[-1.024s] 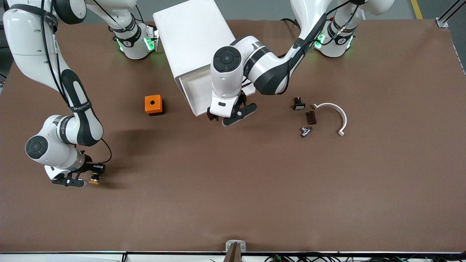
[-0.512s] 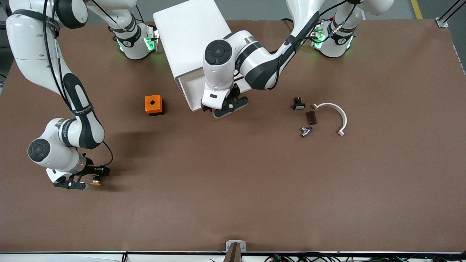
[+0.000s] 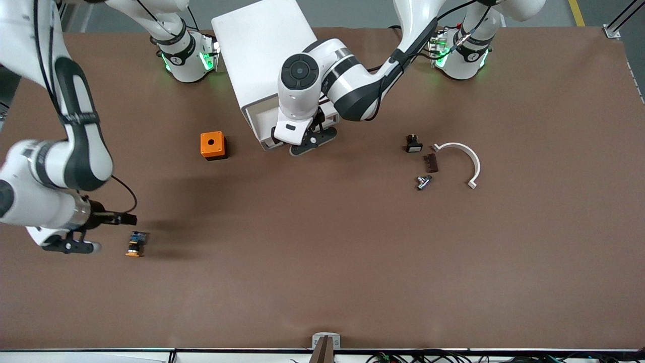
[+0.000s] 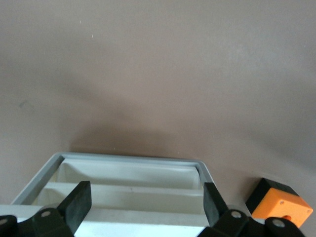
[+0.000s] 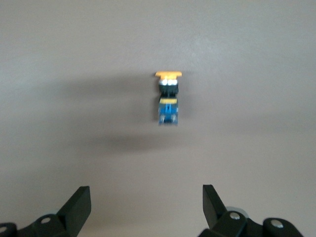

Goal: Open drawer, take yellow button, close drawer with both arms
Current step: 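Push the drawer closed with the left gripper while the right gripper withdraws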

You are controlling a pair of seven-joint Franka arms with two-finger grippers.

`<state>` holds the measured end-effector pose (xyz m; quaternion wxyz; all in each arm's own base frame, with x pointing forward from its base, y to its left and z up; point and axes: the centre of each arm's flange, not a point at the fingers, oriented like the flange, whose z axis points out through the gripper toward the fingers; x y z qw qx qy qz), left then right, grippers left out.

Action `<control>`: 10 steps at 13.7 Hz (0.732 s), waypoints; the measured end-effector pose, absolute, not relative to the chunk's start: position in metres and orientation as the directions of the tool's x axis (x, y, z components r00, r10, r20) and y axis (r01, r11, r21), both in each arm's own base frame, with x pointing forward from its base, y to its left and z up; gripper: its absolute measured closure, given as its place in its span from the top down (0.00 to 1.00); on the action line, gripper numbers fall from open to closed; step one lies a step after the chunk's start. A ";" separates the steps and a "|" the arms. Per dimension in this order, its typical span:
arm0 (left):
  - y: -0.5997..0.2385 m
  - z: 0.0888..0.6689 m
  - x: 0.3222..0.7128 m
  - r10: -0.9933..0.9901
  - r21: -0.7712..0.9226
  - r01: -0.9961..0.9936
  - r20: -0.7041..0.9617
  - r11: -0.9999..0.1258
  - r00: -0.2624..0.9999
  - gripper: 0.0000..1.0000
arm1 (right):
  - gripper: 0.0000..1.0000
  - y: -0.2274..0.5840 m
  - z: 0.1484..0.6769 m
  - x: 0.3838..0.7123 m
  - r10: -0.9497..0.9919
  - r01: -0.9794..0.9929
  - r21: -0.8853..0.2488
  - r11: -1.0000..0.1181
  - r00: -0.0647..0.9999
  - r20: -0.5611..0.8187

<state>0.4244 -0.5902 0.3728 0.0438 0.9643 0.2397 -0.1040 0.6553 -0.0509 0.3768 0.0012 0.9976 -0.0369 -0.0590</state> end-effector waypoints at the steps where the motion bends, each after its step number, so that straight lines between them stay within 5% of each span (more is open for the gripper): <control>1: -0.592 0.371 0.421 0.454 0.033 0.475 -0.243 -0.879 0.857 1.00 | 1.00 -0.044 0.416 0.643 -0.067 -0.067 0.006 -0.998 0.991 -0.118; 5: -0.597 0.365 0.409 0.460 0.023 0.492 -0.320 -0.870 0.828 1.00 | 1.00 -0.018 0.511 0.605 -0.046 -0.046 0.004 -0.999 0.995 -0.086; 10: -0.602 0.355 0.394 0.474 -0.001 0.525 -0.431 -0.851 0.768 1.00 | 1.00 -0.005 0.537 0.591 -0.037 -0.037 0.004 -0.999 0.997 -0.061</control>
